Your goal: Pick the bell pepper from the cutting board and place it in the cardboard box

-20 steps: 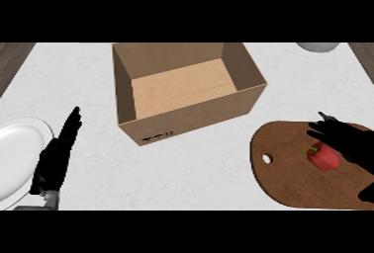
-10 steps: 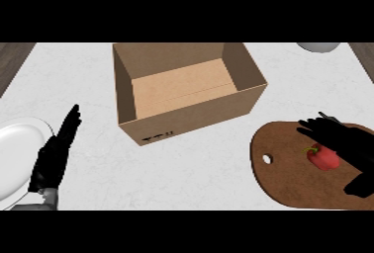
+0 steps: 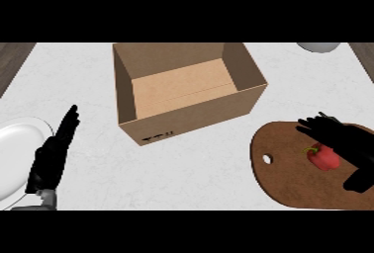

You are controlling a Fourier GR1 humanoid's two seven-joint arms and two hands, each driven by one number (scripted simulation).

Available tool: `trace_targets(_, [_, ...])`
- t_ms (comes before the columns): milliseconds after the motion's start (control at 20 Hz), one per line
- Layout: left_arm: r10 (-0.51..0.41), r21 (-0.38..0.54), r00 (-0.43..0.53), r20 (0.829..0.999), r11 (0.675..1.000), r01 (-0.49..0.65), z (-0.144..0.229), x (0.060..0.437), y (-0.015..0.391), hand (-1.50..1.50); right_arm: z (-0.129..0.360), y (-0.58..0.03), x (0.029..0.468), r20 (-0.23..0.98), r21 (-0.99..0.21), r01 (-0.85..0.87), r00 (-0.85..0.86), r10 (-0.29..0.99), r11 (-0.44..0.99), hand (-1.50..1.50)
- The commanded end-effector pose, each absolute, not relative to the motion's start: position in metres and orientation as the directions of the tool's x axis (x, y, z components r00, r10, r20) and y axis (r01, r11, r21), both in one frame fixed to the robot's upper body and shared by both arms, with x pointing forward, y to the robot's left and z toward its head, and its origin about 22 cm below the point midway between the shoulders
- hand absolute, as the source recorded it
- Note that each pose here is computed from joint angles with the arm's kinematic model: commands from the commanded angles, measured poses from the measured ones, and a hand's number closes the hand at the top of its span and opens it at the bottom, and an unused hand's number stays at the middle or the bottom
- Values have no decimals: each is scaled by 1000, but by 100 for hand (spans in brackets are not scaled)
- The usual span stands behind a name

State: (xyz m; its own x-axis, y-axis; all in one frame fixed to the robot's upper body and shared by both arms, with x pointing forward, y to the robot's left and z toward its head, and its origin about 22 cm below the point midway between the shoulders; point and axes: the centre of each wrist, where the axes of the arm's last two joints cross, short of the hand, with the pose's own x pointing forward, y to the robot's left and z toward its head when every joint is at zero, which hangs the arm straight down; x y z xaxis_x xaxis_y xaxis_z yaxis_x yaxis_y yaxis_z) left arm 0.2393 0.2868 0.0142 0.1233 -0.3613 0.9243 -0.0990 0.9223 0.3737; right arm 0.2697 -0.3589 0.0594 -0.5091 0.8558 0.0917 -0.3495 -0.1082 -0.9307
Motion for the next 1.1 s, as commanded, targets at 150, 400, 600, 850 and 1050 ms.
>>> trace_targets(150, [-351, 362, 114, 929, 928, -85, 26, 235, 301, 0, 36, -348, 275, 136, -900, -424, -493, 860, -101, 150])
trace_targets(400, [-355, 367, 121, 927, 925, -98, 9, 231, 291, 0, 54, -356, 279, 40, -977, -199, -538, 842, -81, 150])
trace_targets(600, [-350, 361, 112, 930, 927, -99, 16, 244, 273, 0, 49, -345, 281, 14, -993, -105, -545, 838, -52, 150])
trace_targets(850, [-363, 362, 11, 932, 932, 13, 32, 263, 257, 0, 92, -317, 364, 35, -978, -174, -689, 724, -118, 150])
trace_targets(1050, [-372, 373, -12, 928, 927, 51, 30, 266, 247, 0, 130, -311, 396, 50, -986, -144, -742, 669, -86, 150])
